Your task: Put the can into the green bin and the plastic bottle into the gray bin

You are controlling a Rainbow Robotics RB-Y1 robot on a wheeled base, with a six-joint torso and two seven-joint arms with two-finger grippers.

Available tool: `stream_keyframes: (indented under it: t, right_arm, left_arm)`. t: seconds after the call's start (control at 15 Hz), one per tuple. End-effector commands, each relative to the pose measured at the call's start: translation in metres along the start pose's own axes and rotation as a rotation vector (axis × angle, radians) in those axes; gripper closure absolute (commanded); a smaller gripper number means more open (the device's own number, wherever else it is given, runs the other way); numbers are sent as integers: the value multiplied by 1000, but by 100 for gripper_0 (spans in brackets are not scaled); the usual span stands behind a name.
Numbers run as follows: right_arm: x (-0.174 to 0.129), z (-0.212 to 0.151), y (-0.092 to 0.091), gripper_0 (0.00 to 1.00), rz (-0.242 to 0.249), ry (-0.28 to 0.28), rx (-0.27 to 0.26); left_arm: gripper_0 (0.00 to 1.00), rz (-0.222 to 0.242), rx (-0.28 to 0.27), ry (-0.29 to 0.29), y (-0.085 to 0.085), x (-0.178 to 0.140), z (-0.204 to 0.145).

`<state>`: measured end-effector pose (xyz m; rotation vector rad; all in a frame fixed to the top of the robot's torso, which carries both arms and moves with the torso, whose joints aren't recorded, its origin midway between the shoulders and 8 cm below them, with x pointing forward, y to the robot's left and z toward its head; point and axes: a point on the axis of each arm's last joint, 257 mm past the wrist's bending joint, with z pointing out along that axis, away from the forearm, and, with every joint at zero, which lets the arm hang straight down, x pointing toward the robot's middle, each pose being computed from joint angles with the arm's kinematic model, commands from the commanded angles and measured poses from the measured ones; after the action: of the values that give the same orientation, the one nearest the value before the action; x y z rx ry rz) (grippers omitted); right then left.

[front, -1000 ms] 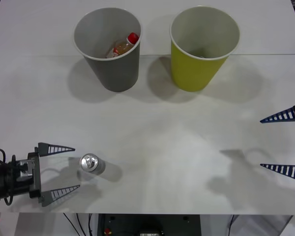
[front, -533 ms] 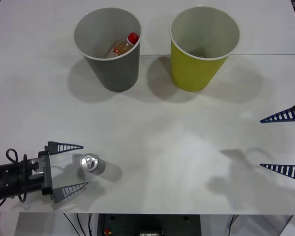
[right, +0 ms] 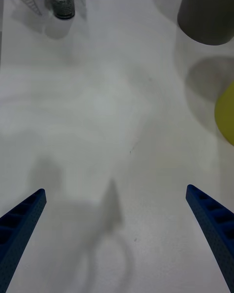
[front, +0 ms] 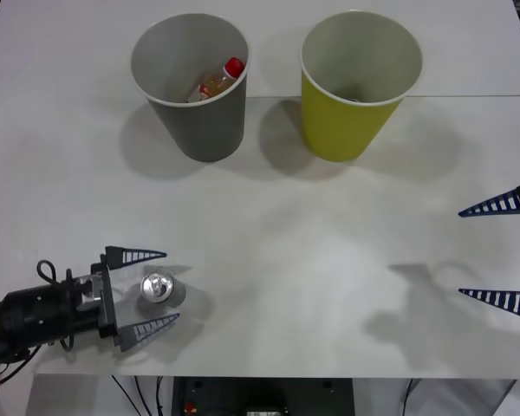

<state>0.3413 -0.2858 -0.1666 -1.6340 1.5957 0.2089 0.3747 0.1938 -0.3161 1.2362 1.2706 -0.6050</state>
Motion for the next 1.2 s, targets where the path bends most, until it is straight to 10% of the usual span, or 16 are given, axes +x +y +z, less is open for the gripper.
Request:
stream_keyframes:
  t: [0.07, 0.33, 0.53, 0.67, 1.2]
  right_arm:
    - [0, 0, 0, 0, 0, 0, 0]
    - [0, 0, 0, 0, 0, 0, 0]
    - [0, 0, 0, 0, 0, 0, 0]
    - [0, 0, 0, 0, 0, 0, 0]
    - [0, 0, 0, 0, 0, 0, 0]
  left_arm:
    - [0, -2, -6, -12, 1, -2, 13]
    - [0, 1, -10, -20, 2, -4, 28]
    - [76, -13, -5, -24, -1, -4, 32]
    - [96, -28, -2, -17, -2, -2, 32]
    - [100, -99, 4, -21, 8, -14, 27]
